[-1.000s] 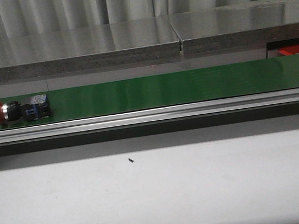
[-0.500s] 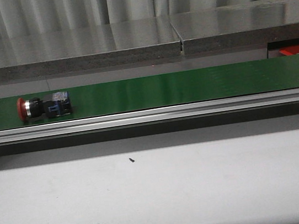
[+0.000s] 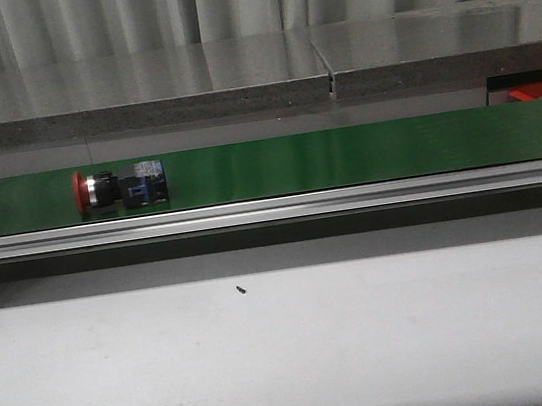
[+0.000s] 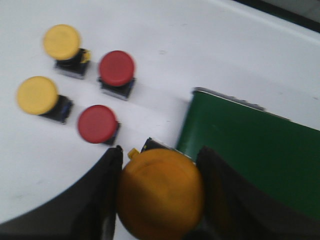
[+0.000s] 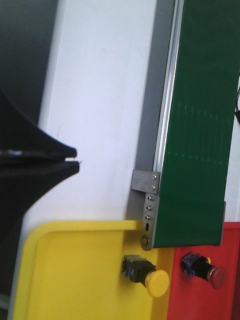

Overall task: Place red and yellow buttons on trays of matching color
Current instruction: 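Move the left gripper to a yellow push button and grasp it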

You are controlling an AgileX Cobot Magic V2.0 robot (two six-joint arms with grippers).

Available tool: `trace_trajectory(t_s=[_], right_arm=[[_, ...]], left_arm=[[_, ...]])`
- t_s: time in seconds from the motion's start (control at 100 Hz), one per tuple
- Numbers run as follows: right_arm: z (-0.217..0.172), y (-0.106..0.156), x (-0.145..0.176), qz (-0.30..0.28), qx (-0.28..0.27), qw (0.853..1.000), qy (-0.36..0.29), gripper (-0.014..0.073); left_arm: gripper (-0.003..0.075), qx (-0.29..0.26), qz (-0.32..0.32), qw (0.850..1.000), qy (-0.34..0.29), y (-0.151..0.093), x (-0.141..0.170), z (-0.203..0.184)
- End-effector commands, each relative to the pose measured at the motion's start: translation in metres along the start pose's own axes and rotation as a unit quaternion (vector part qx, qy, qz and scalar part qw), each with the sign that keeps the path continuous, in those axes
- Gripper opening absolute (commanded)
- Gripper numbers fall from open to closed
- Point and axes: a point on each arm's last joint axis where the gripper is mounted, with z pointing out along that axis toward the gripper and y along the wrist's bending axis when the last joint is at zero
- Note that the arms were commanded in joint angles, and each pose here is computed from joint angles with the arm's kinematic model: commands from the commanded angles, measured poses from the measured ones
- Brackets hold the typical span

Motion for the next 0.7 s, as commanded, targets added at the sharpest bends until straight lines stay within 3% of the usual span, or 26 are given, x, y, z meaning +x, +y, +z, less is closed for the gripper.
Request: trace_trajectory(t_s=[0.0,0.13,0.28,0.69], right_arm=[[-0.004,-0.001,-0.012,-0.002,0.005,0.999,-0.038,-0.0067],[-0.004,-0.001,-0.012,-0.002,0.005,0.999,-0.038,-0.0067],[-0.004,-0.001,-0.012,-0.002,0.005,0.999,-0.038,-0.0067],[-0.004,-0.001,-0.012,-0.002,0.005,0.999,-0.038,-0.0067]], left_arm=[[-0.0019,0.026,0.025,0.998,-0.057,-0.032,-0.01,-0.034],[-0.0019,0.049,0.053,0.996,-0.043,-0.061,-0.004,-0.028],[-0.0019,0.056,0.072,0.995,-0.038,-0.076,0.003,-0.021],[-0.0019,0.036,0.076,0.995,-0.044,-0.07,0.017,0.002]])
